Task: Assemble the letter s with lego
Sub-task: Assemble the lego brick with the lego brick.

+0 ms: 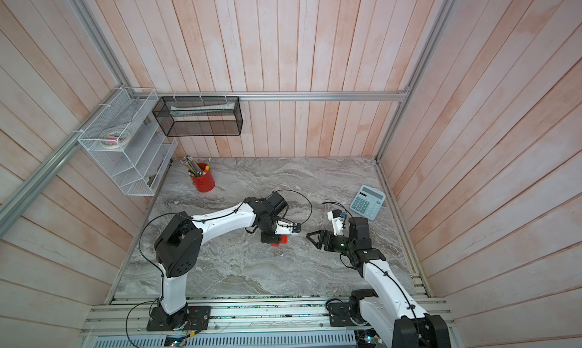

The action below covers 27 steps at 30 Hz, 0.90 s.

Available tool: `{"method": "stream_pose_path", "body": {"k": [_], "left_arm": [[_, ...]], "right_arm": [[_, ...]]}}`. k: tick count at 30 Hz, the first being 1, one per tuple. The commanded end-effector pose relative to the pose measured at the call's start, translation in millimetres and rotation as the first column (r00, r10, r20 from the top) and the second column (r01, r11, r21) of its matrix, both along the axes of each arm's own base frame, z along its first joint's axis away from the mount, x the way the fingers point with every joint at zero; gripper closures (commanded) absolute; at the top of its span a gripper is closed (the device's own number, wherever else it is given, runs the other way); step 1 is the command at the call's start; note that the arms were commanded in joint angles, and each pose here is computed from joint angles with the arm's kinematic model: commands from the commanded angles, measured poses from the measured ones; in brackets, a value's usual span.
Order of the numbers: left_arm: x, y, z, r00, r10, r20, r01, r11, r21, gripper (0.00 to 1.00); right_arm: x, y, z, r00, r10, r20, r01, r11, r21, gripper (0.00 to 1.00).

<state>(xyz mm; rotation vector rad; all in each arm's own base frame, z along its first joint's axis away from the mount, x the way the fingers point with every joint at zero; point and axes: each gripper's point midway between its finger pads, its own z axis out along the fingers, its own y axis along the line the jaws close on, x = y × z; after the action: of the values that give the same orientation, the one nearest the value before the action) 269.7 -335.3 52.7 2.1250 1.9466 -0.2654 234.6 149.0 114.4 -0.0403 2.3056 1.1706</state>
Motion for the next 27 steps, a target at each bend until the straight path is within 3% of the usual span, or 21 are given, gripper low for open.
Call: {"method": "stream_pose_path", "body": {"k": [1,15,27], "left_arm": [[-5.9,2.9,-13.9,0.999,0.003,-0.034,-0.002,1.000,0.020,0.68],[-7.1,7.2,-2.9,1.000,-0.006,-0.016,0.006,1.000,0.022,0.68],[-6.0,11.9,-14.3,1.000,0.006,-0.015,-0.005,0.999,0.052,0.68]], "right_arm": [[-0.9,2.4,-0.4,1.000,0.011,0.002,-0.011,1.000,0.010,0.22],[-0.9,3.1,-0.7,1.000,0.017,0.004,-0.017,1.000,0.012,0.22],[-3.6,3.0,-3.9,1.000,0.016,-0.005,-0.016,1.000,0.013,0.22]]}}
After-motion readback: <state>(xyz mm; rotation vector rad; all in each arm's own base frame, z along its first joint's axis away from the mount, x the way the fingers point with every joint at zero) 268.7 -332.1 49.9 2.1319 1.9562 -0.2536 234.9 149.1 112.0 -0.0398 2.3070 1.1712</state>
